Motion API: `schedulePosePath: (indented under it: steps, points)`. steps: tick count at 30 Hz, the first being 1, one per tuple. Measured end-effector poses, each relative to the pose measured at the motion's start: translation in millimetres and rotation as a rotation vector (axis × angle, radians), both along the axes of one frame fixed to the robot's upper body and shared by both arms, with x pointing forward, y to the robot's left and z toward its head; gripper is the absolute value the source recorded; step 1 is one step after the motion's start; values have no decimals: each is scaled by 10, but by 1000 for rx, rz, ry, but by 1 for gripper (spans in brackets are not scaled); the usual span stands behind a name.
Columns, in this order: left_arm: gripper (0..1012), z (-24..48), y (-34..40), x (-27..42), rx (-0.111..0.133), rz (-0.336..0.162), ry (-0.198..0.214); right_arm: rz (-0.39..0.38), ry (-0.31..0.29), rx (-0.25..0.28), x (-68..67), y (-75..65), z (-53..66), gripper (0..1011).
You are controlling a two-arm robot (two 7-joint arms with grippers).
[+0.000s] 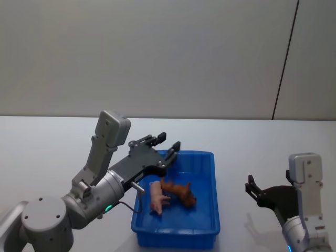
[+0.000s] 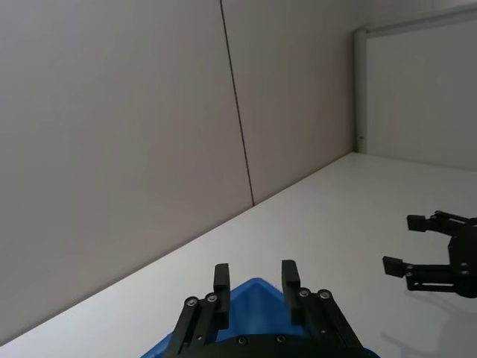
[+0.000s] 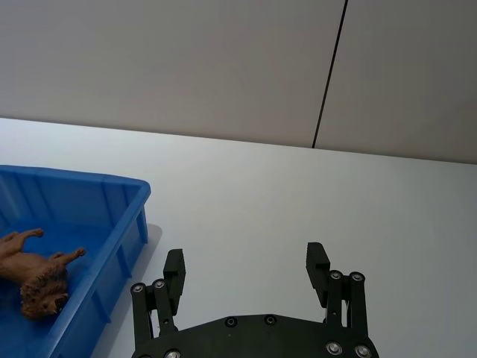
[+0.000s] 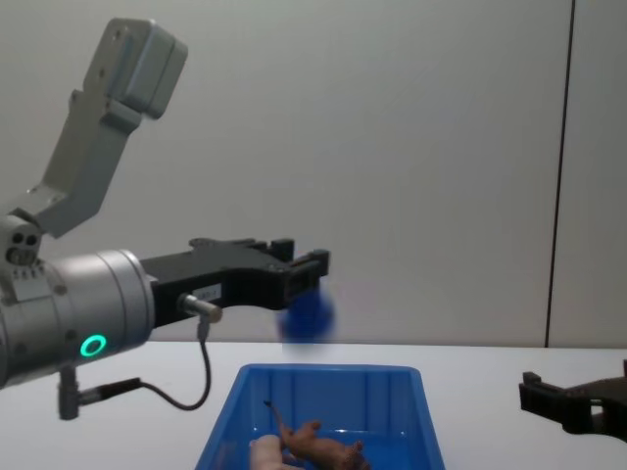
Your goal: Pick up the two dolls from the table and place them into the box.
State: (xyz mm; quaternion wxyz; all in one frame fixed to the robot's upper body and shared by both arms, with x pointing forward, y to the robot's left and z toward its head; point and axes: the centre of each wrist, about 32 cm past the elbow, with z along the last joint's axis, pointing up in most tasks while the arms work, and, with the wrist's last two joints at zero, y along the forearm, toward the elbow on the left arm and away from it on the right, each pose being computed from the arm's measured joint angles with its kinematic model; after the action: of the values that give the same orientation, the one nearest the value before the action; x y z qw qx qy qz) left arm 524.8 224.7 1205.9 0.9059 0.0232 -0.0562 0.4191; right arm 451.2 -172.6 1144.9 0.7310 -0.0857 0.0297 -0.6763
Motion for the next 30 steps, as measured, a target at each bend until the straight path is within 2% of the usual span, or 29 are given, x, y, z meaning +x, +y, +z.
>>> schedulePosePath:
  steps: [6, 16, 21, 30]
  points:
    - [559, -25, -26, 45, -39, -53, -10, 0, 0, 0, 0, 0, 0, 1001]
    - [890, -48, -47, 77, -67, -92, -18, 0, 0, 0, 0, 0, 0, 1001]
    - [1001, -52, -52, 85, -74, -102, -21, 0, 0, 0, 0, 0, 0, 1001]
    - [1001, -57, -59, 95, -83, -114, -25, 0, 0, 0, 0, 0, 0, 1001]
